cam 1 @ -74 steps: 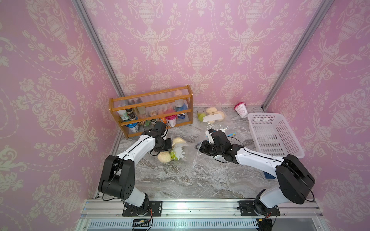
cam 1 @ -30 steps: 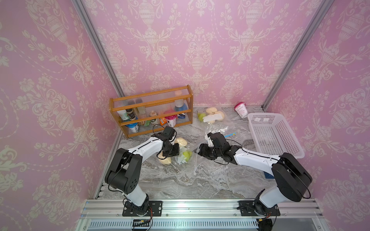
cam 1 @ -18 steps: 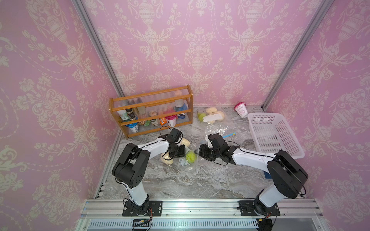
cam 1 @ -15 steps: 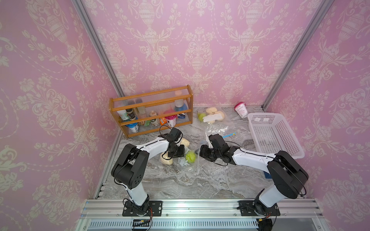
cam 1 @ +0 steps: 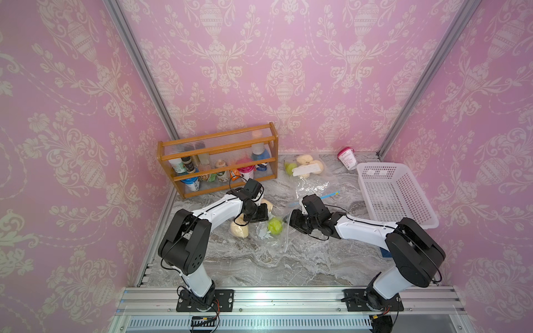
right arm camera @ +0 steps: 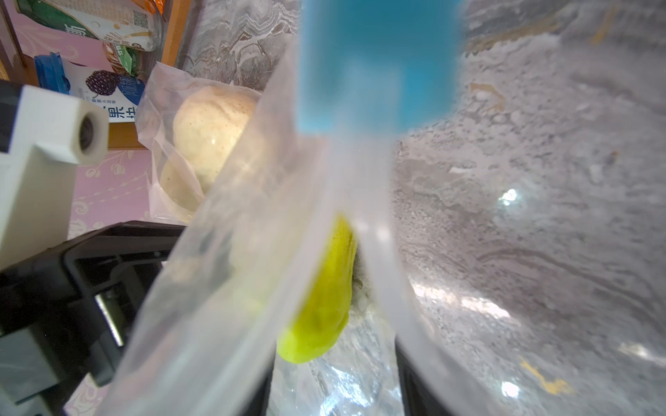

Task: Open the zip-top bag and take out the pear
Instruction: Pick up the pear from the zipper food storage bag.

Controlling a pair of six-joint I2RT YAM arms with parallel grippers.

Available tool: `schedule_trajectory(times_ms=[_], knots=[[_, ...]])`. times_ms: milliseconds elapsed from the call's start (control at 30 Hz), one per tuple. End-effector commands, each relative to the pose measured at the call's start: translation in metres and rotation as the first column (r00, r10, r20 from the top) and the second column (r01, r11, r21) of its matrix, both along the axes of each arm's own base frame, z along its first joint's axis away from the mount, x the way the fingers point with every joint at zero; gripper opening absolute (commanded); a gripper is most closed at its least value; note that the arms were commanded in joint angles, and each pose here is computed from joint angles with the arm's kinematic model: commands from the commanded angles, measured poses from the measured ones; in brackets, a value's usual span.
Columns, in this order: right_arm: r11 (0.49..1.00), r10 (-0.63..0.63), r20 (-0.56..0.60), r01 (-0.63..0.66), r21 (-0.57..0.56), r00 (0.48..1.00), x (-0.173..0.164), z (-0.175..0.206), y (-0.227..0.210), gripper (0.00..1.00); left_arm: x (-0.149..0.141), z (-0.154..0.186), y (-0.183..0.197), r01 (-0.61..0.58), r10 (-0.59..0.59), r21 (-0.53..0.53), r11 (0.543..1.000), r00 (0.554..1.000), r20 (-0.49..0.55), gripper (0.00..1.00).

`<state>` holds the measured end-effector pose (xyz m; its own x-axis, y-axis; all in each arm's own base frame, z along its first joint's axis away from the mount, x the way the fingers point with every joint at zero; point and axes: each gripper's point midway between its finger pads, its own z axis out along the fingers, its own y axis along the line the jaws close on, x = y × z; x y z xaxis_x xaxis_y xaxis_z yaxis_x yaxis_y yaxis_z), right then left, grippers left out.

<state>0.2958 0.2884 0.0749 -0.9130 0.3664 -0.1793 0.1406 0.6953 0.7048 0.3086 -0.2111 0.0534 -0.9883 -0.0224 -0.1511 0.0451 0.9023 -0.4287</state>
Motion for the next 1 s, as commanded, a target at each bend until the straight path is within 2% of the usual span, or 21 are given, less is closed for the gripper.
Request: schedule_trajectory(times_ms=[0,300,500,700,967], knots=[[0.998,-0.052,-0.011,0.052,0.023,0.999,0.003,-0.002,-0.002,0.57,-0.001,0.001,-0.020,0.024,-0.025,-0.063,0.998,1.000,-0.016,0.27],[0.994,-0.104,-0.047,0.105,0.021,0.994,0.001,-0.013,-0.004,0.62,-0.016,-0.018,-0.043,0.057,-0.061,-0.075,0.996,0.996,-0.062,0.26],[0.997,-0.076,-0.084,0.076,0.001,0.994,-0.007,-0.023,0.000,0.63,-0.016,-0.019,-0.048,0.060,-0.064,-0.076,0.995,0.996,-0.055,0.26],[0.991,0.017,-0.059,-0.024,-0.135,0.998,-0.019,-0.022,0.001,0.63,-0.015,-0.019,-0.048,0.052,-0.055,-0.080,0.995,0.998,-0.043,0.26],[0.976,0.065,-0.062,-0.077,-0.206,0.996,-0.027,-0.024,0.007,0.63,-0.016,-0.020,-0.053,0.055,-0.058,-0.096,0.994,0.998,-0.032,0.25]])
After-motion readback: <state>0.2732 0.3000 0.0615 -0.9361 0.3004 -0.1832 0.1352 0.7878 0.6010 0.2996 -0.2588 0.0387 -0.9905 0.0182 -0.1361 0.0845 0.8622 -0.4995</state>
